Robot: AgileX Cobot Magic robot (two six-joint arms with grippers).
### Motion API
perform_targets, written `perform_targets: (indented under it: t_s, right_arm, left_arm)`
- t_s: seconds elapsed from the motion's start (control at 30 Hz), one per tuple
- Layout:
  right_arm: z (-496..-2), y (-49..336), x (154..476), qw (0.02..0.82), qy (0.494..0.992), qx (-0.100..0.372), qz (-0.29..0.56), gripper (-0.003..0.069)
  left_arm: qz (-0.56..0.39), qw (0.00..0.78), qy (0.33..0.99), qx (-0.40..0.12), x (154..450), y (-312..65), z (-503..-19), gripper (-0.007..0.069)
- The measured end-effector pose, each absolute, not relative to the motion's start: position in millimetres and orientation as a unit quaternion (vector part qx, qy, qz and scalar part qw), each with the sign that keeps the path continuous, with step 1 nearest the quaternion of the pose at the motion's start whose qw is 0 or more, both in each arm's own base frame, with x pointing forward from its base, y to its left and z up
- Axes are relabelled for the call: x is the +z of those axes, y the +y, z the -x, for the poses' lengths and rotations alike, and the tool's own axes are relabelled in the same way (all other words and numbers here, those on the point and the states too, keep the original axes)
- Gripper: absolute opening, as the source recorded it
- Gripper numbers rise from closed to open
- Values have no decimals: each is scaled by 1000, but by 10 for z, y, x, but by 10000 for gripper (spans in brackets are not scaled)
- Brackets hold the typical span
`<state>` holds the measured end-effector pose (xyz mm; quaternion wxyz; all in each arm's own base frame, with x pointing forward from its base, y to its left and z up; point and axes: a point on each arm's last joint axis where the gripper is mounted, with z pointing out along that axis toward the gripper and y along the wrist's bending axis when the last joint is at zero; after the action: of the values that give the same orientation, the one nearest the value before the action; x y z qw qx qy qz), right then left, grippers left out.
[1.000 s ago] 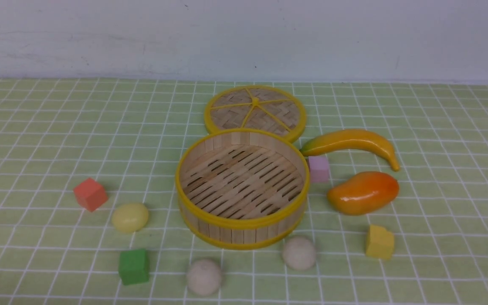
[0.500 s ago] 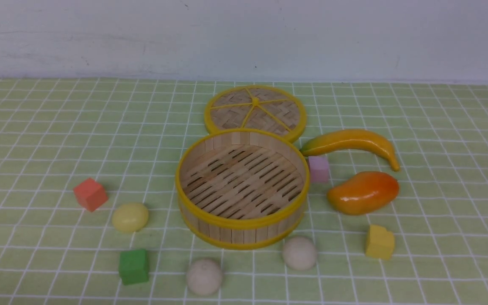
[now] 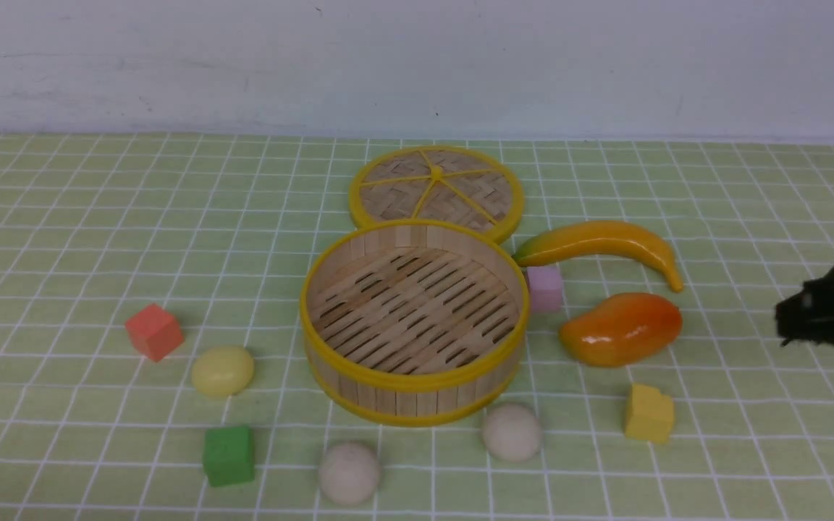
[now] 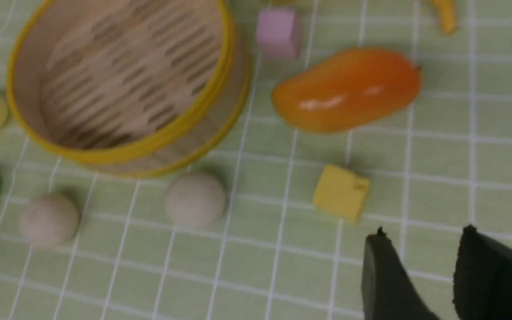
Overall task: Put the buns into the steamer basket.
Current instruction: Use the right arm to grab a steamed stuffed bun
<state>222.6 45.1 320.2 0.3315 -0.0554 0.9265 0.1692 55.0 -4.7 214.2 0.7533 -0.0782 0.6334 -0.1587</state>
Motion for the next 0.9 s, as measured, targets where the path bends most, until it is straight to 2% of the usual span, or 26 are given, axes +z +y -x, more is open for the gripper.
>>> perform_targets:
  t_s: [0.1,0.23,0.43,0.5,0.7,0.9]
  right_arm:
    - [-2371,708,3089,284,932,190,121,239]
    - [-2508,1048,3025,249,934,168,194,239]
    - [-2761,1308,2808,210,955,113,176,239]
    - [-2812,1416,2703,197,959,108,170,239]
    - [-2821,1806,2427,187,952,96,223,239]
    - [-2943,1924,2193,199,948,90,233,239]
  left_arm:
    - [78,753,633,-159,2142,-47,-550,239]
    - [78,753,633,-159,2142,-47,-550,239]
    - [78,753,633,-159,2142,-47,-550,239]
    - [78,753,633,-159,2142,-47,-550,239]
    - [78,753,633,-159,2142,-47,-550,239]
    - [79,753,633,-159,2142,-47,-550,239]
